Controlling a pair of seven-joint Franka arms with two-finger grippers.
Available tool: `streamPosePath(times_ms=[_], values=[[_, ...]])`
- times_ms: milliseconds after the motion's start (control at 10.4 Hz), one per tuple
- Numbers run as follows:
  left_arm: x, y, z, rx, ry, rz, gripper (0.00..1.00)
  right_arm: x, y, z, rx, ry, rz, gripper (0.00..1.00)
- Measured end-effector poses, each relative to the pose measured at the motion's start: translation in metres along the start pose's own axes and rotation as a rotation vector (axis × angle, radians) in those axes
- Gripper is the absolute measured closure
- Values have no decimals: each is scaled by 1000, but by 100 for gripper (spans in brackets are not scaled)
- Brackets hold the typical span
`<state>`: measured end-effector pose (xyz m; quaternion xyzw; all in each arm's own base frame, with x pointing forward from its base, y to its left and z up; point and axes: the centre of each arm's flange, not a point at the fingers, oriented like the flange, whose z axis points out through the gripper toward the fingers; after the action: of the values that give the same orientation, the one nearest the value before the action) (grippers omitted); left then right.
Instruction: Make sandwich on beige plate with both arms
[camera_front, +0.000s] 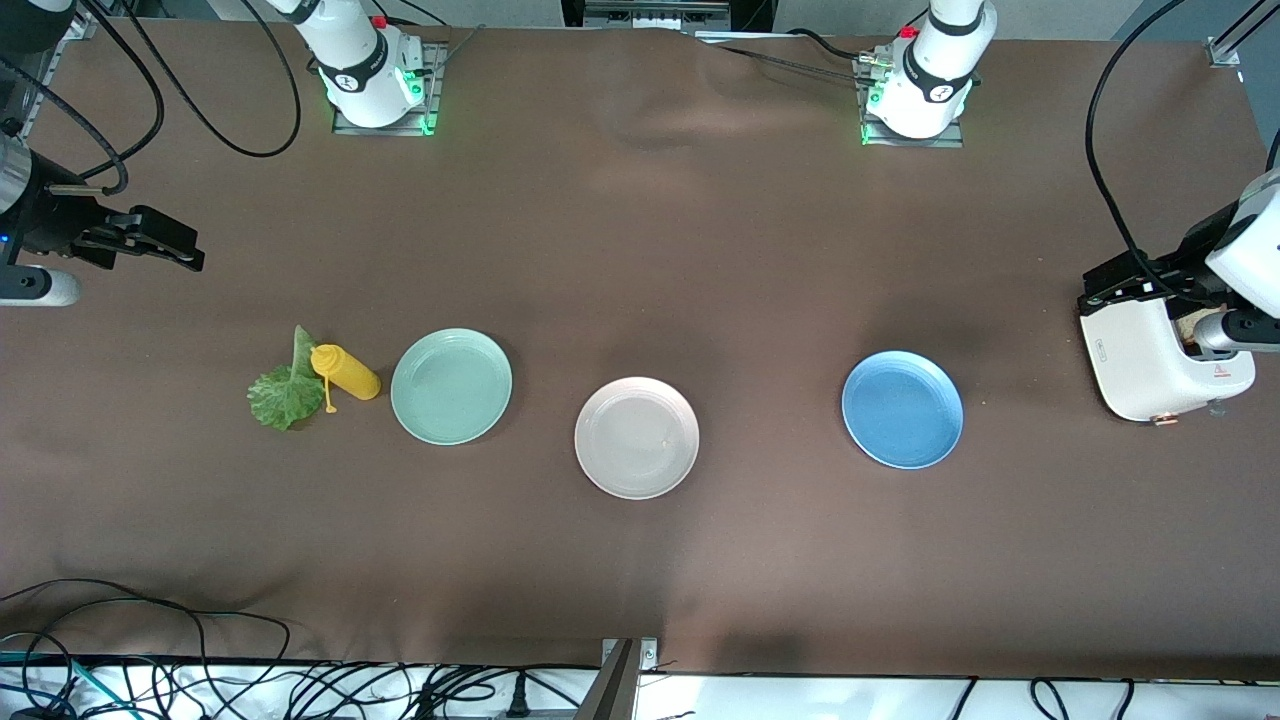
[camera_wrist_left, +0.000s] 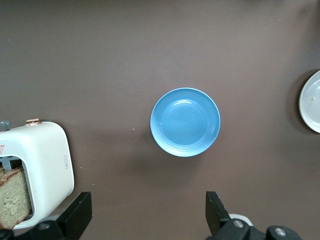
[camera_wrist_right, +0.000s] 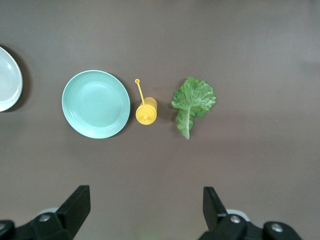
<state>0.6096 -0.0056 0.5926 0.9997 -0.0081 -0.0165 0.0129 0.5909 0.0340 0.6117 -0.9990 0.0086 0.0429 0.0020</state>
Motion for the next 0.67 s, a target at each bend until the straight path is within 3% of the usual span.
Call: streamPosePath(times_ms=[670], values=[[0,0,0,0,0,0,0,-1,-7,6,-3,-28,-12,0]])
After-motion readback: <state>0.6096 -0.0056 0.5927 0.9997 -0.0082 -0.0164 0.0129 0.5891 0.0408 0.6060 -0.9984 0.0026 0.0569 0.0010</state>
